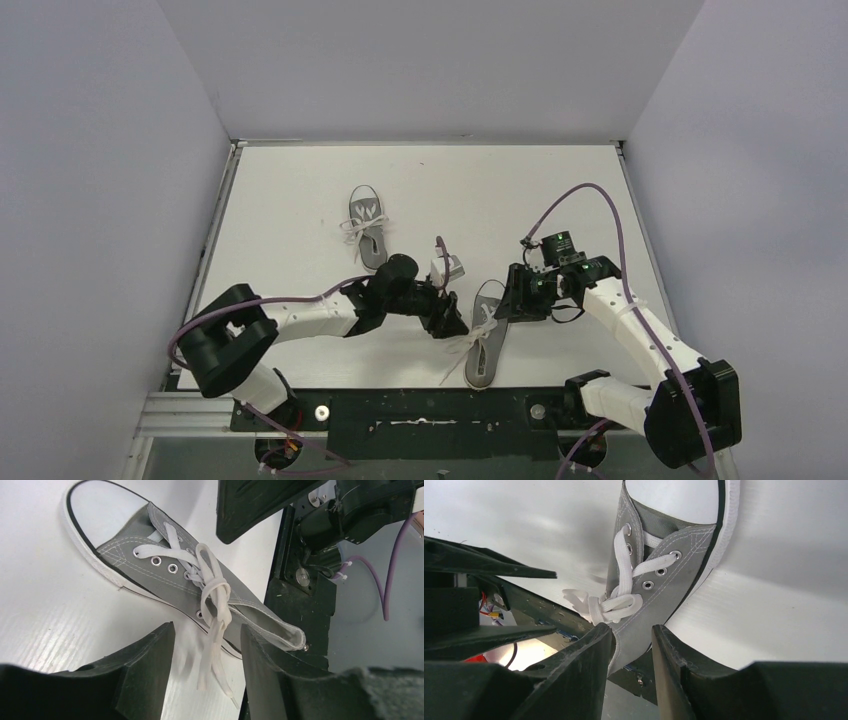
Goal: Tie the shoes
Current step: Cross the shoelace with the shoelace.
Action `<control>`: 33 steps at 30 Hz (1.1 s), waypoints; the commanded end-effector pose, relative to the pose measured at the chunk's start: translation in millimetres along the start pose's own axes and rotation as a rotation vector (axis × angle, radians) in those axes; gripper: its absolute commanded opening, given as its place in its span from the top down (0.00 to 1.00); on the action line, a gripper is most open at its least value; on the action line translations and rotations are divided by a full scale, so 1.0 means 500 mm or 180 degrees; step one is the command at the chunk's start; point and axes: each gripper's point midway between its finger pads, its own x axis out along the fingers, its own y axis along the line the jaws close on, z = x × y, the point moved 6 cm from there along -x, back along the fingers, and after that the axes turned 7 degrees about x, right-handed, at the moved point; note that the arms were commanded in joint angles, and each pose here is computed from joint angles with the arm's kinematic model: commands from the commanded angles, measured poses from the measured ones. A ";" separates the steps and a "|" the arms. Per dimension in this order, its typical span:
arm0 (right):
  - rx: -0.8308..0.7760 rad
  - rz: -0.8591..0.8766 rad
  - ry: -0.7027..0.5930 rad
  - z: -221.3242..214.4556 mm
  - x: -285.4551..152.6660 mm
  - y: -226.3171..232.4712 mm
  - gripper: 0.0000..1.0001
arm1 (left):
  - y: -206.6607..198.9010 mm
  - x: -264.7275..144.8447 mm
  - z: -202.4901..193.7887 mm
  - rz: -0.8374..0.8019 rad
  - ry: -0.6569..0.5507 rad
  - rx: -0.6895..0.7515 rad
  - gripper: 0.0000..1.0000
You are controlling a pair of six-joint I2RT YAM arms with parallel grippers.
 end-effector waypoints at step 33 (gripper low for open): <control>-0.0029 0.0159 -0.0134 0.004 -0.028 0.011 0.64 | -0.012 0.052 0.027 -0.0550 -0.0130 0.0040 0.72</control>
